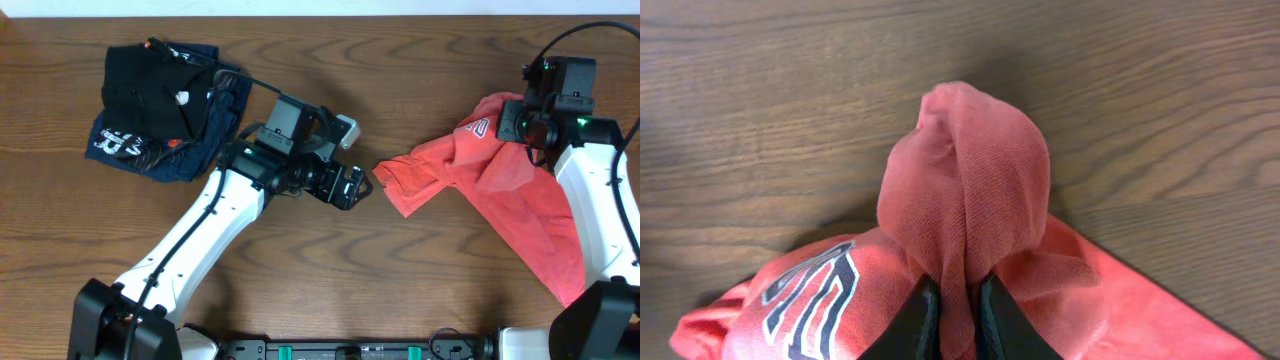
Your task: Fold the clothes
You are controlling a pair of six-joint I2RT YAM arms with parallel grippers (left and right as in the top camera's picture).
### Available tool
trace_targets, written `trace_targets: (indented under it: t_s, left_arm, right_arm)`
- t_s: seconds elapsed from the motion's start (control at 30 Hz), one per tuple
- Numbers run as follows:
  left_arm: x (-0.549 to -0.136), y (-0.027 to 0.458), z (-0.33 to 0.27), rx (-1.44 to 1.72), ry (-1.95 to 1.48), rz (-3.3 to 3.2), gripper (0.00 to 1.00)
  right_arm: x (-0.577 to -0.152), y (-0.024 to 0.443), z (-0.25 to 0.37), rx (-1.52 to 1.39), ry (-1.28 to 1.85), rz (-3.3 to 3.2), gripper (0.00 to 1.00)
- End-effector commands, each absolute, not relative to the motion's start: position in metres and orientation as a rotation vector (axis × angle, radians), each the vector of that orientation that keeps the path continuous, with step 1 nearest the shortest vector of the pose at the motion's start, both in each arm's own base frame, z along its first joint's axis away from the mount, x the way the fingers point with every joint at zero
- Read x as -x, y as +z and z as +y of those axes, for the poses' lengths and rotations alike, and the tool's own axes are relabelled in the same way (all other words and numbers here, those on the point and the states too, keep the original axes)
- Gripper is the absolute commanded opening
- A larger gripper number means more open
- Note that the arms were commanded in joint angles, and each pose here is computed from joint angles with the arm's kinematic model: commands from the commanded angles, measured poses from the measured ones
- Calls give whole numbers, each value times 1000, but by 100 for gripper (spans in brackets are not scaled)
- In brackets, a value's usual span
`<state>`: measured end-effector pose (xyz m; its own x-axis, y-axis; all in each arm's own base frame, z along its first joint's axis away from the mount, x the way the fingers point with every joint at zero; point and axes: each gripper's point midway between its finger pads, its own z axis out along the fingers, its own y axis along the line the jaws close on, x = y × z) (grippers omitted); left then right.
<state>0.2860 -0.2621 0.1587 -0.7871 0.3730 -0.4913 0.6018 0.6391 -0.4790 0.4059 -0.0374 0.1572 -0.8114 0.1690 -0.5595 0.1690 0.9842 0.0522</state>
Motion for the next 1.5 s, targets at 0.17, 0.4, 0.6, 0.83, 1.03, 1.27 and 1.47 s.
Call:
trace_targets:
  t_s: [0.17, 0.4, 0.6, 0.83, 1.03, 1.27, 1.47]
  left_arm:
    - [-272, 132, -289, -877, -953, 2571, 98]
    - [-262, 119, -295, -911, -955, 2616, 98]
    - [-262, 118, -295, -922, -943, 2612, 98]
    - [-271, 115, -290, -905, -863, 2609, 98]
    - [-271, 115, -291, -905, -864, 2607, 98]
    - [-270, 114, -290, -905, -862, 2612, 98]
    - [-269, 114, -289, -905, -861, 2619, 98]
  right_arm:
    - [-419, 127, -52, -265, -78, 2574, 66]
    - [-412, 84, -82, -394, 17, 2670, 92]
    - [-388, 75, -122, -612, 119, 2688, 86]
    - [-344, 52, -102, -739, 278, 2828, 80]
    - [-305, 16, -104, -930, 145, 2900, 73]
    - [-301, -7, -96, -903, 202, 2869, 27]
    - [-317, 26, -101, -857, 203, 2806, 5]
